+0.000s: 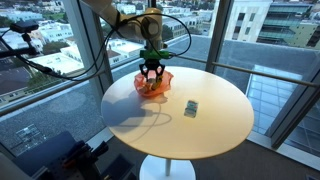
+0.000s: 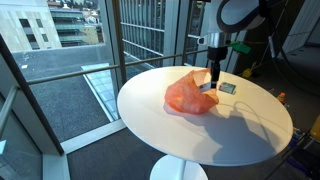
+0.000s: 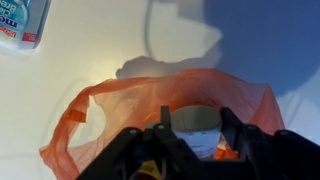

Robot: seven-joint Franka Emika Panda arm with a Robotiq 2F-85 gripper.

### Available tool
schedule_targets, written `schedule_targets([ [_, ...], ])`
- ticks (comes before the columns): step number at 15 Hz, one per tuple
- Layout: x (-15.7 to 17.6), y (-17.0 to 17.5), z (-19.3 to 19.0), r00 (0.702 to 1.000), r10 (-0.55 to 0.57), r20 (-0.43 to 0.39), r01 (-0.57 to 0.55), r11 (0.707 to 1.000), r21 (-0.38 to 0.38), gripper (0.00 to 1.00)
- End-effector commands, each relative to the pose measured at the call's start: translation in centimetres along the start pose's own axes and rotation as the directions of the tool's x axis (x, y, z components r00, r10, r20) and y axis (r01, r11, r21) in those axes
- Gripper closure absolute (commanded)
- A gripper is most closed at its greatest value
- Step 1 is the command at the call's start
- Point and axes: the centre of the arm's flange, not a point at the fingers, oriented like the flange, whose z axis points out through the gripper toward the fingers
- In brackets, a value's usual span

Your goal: Put the white container in the orange plastic bag

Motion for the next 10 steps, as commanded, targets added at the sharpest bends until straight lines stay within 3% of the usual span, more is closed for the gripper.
schedule_targets([
  [1, 1.5, 0.55, -0.09, 0.998, 0.019, -0.052, -0.02, 1.0, -0.009, 0.44],
  [4, 1.89, 0.61, 0.05, 0.997, 0.02, -0.076, -0.021, 1.0, -0.017, 0.45],
  [5, 1.89, 0.58, 0.04, 0.997, 0.022, -0.079, -0.024, 0.999, -0.022, 0.37],
  [6, 1.91, 0.59, 0.02, 0.996, 0.024, -0.081, -0.026, 0.999, -0.025, 0.16],
  [8, 1.88, 0.58, -0.13, 0.996, 0.025, -0.087, -0.027, 0.999, -0.027, 0.12],
  [10, 1.46, 0.47, -0.43, 0.996, 0.033, -0.085, -0.035, 0.999, -0.028, 0.0],
])
